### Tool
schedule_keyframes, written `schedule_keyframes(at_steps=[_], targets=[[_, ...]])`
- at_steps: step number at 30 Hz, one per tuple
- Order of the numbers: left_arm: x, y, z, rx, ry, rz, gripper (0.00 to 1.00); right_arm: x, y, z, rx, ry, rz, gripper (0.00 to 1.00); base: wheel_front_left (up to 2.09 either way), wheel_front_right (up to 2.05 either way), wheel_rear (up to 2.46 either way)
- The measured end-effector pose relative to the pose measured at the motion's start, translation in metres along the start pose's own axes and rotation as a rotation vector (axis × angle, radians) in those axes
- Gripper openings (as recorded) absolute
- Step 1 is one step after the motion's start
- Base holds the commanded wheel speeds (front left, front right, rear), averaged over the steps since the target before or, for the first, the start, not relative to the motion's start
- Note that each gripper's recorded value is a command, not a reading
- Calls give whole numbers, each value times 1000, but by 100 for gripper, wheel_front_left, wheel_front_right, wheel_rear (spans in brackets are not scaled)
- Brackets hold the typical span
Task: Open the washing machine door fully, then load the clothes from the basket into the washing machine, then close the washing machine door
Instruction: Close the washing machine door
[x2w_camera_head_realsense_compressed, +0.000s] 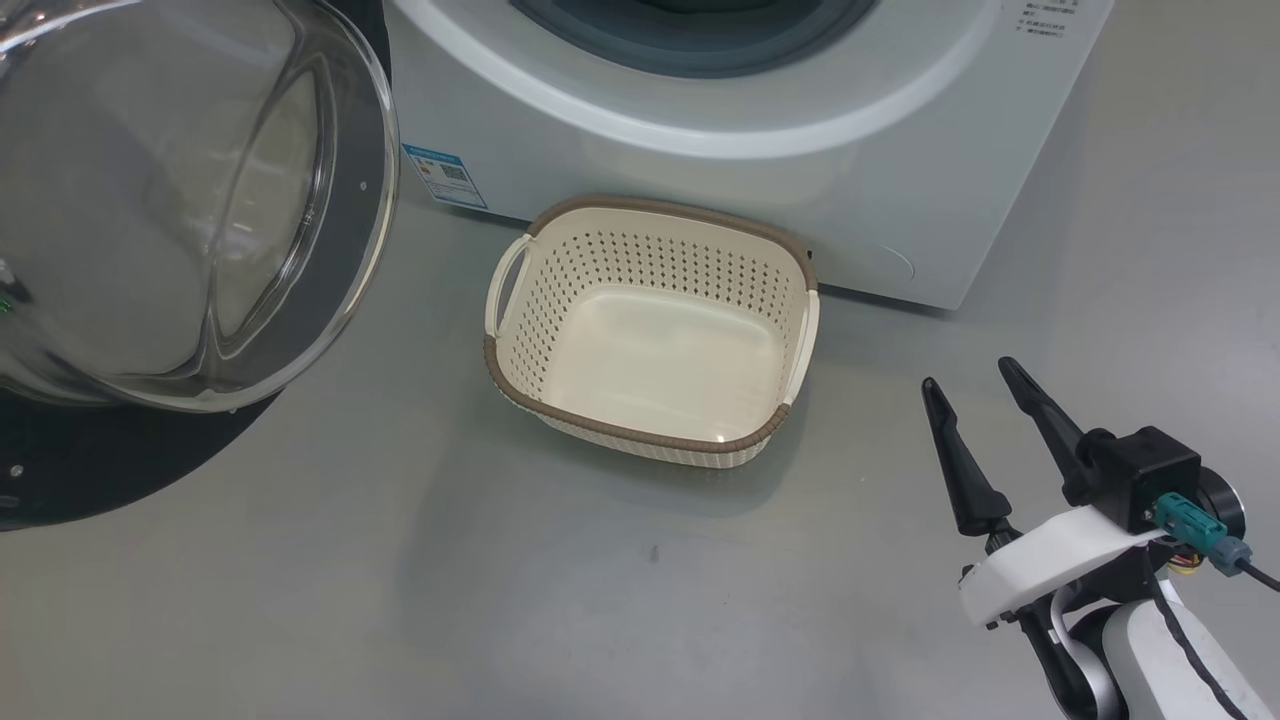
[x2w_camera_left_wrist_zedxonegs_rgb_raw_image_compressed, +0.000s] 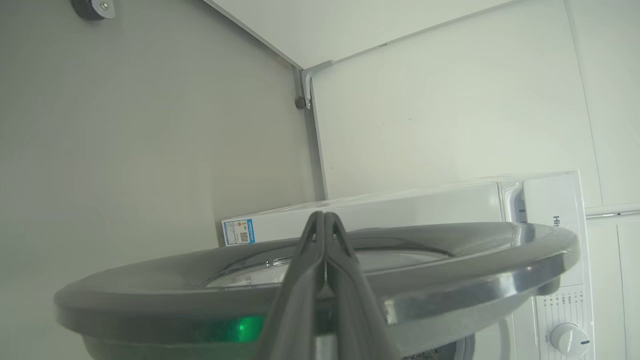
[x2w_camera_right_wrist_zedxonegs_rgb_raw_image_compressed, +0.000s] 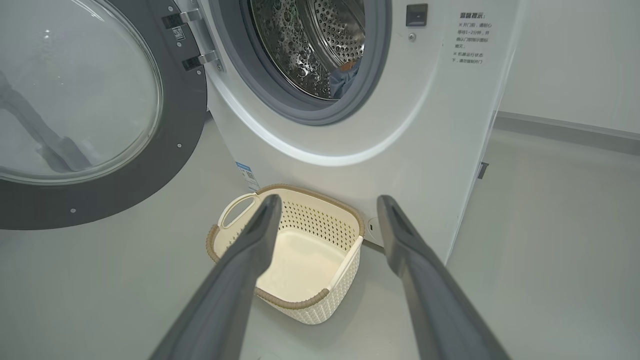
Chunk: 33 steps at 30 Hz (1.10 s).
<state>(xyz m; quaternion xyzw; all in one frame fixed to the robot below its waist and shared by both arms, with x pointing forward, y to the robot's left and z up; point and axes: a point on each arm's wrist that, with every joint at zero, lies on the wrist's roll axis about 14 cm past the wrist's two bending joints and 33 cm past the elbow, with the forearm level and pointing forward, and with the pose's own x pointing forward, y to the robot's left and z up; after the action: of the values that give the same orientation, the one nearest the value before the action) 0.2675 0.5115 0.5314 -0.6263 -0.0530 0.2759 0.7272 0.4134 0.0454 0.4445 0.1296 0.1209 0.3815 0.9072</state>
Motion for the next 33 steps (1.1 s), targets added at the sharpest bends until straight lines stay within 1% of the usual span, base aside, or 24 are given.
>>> schedule_keyframes(at_steps=[10, 15, 22, 28, 33], targets=[[-1, -11, -20, -36, 126, -64, 0, -5, 3, -1, 14, 5, -3, 100, 0, 0, 0], [-1, -18, -40, -38, 225, -99, 0, -5, 5, -1, 22, 5, 3, 100, 0, 0, 0], [-10, -12, -61, -22, 337, -98, 0, -7, 10, 2, 29, -7, 2, 100, 0, 0, 0], [-16, -18, -82, -19, 442, -145, 0, -11, 12, 5, 38, -20, -5, 100, 0, 0, 0], [-21, -16, -106, -25, 538, -162, 0, -15, 11, 7, 45, -32, -20, 100, 0, 0, 0]])
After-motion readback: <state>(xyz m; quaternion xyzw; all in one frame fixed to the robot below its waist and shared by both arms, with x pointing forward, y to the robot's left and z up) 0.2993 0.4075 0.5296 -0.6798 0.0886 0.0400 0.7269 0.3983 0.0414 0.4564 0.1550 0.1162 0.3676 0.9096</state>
